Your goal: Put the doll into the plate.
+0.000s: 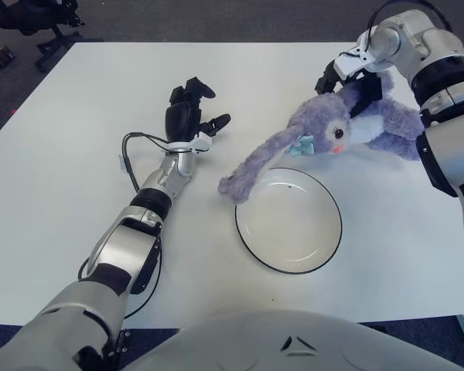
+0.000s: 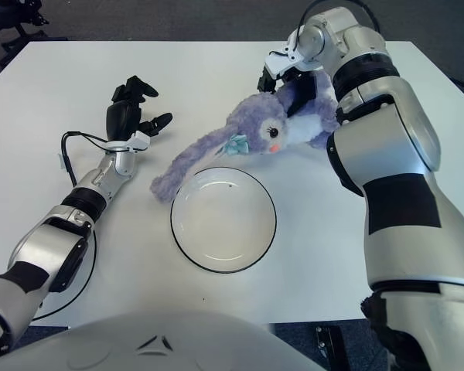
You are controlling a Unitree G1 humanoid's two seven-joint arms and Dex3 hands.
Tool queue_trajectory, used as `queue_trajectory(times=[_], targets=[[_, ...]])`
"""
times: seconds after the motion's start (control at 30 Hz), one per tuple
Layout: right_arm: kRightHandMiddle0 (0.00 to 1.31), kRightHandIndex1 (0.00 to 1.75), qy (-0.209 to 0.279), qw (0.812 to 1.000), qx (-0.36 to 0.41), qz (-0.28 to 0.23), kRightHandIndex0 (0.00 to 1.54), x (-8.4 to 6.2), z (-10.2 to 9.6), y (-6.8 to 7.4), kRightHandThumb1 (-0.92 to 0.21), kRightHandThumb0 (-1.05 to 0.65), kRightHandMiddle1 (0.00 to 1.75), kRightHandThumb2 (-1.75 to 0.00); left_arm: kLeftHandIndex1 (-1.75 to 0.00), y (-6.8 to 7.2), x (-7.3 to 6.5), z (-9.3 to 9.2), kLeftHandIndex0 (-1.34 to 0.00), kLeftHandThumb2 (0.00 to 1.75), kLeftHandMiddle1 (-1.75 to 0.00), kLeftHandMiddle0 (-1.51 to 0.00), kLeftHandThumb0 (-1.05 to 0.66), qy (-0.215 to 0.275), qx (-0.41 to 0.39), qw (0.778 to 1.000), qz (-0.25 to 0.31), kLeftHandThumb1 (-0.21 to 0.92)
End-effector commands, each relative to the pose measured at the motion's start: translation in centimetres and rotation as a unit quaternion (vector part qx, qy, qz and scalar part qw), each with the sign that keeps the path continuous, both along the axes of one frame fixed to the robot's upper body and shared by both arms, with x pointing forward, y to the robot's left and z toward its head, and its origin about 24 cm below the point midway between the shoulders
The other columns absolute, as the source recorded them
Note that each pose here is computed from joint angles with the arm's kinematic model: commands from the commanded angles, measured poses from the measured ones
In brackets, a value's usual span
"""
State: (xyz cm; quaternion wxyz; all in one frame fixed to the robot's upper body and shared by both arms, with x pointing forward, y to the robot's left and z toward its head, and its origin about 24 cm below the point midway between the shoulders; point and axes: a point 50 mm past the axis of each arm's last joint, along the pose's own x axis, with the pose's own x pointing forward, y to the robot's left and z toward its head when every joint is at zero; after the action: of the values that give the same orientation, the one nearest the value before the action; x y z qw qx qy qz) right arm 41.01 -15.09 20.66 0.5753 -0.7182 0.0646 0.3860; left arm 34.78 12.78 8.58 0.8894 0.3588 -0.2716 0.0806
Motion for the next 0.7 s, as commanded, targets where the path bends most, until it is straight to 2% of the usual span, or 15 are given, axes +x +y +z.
queue_trajectory(times=[0.0, 0.1, 0.13, 0.17, 0.2, 0.27, 0.33, 0.43, 0.63, 0.67], targets=[[0.52, 1.73, -0.006, 1.000, 0.022, -0.006, 0.58, 0.06, -0.24, -0.09, -0.40, 0.07, 1.50, -1.14, -1.75, 0.17, -0.07, 0.03, -0.18, 0.45, -1.48, -0.28, 0.00, 0.000, 0.002, 1.000, 0.001, 0.92], [0.50, 1.72, -0.007, 1.000, 0.022, -0.006, 0.58, 0.07, -0.25, -0.09, -0.40, 0.01, 1.47, -1.12, -1.75, 0.17, -0.07, 0.04, -0.18, 0.45, -1.48, -0.28, 0.00, 0.000, 0.002, 1.000, 0.001, 0.92], [0.50, 1.72, -0.032, 0.998, 0.055, -0.002, 0.58, 0.12, 0.18, -0.09, -0.41, 0.01, 1.46, -1.11, -1.75, 0.17, -0.03, 0.04, -0.18, 0.45, -1.48, -0.28, 0.00, 0.002, 0.002, 1.000, 0.001, 0.92], [0.45, 1.67, -0.048, 0.995, 0.085, 0.000, 0.58, 0.12, 0.44, -0.19, -0.46, 0.08, 1.39, -1.02, -1.75, 0.16, 0.00, 0.04, -0.18, 0.45, -1.48, -0.28, 0.00, 0.004, 0.003, 1.000, 0.001, 0.92], [0.37, 1.61, -0.060, 0.993, 0.105, 0.000, 0.50, 0.12, 0.61, -0.27, -0.56, -0.15, 1.28, -0.73, -1.75, 0.15, 0.04, 0.04, -0.17, 0.46, -1.49, -0.28, 0.00, 0.005, 0.003, 1.000, 0.001, 0.92], [0.31, 1.56, -0.063, 0.991, 0.122, -0.003, 0.43, 0.10, 0.55, -0.44, -0.70, -0.36, 1.19, -0.39, -1.75, 0.15, 0.06, 0.04, -0.17, 0.46, -1.50, -0.27, 0.00, 0.006, 0.003, 1.000, 0.001, 0.92], [0.25, 1.52, -0.058, 0.990, 0.126, -0.007, 0.39, 0.06, 0.28, -0.64, -0.78, -0.48, 1.13, -0.18, -1.75, 0.14, 0.10, 0.03, -0.16, 0.46, -1.51, -0.27, 0.00, 0.008, 0.004, 1.000, 0.002, 0.92], [0.21, 1.50, -0.057, 0.990, 0.127, -0.008, 0.36, 0.05, 0.17, -0.72, -0.83, -0.54, 1.09, -0.08, -1.75, 0.14, 0.12, 0.04, -0.16, 0.46, -1.51, -0.27, 0.00, 0.008, 0.004, 1.000, 0.002, 0.92], [0.19, 1.48, -0.055, 0.990, 0.127, -0.008, 0.35, 0.01, 0.04, -0.80, -0.85, -0.57, 1.07, -0.02, -1.75, 0.14, 0.12, 0.03, -0.16, 0.47, -1.51, -0.26, 0.00, 0.009, 0.004, 1.000, 0.002, 0.92], [0.18, 1.36, -0.051, 0.990, 0.130, -0.006, 0.35, -0.10, -0.25, -0.97, -0.85, -0.59, 1.01, -0.02, -1.75, 0.14, 0.13, 0.01, -0.16, 0.47, -1.52, -0.26, 0.00, 0.011, 0.004, 1.000, 0.001, 0.92]])
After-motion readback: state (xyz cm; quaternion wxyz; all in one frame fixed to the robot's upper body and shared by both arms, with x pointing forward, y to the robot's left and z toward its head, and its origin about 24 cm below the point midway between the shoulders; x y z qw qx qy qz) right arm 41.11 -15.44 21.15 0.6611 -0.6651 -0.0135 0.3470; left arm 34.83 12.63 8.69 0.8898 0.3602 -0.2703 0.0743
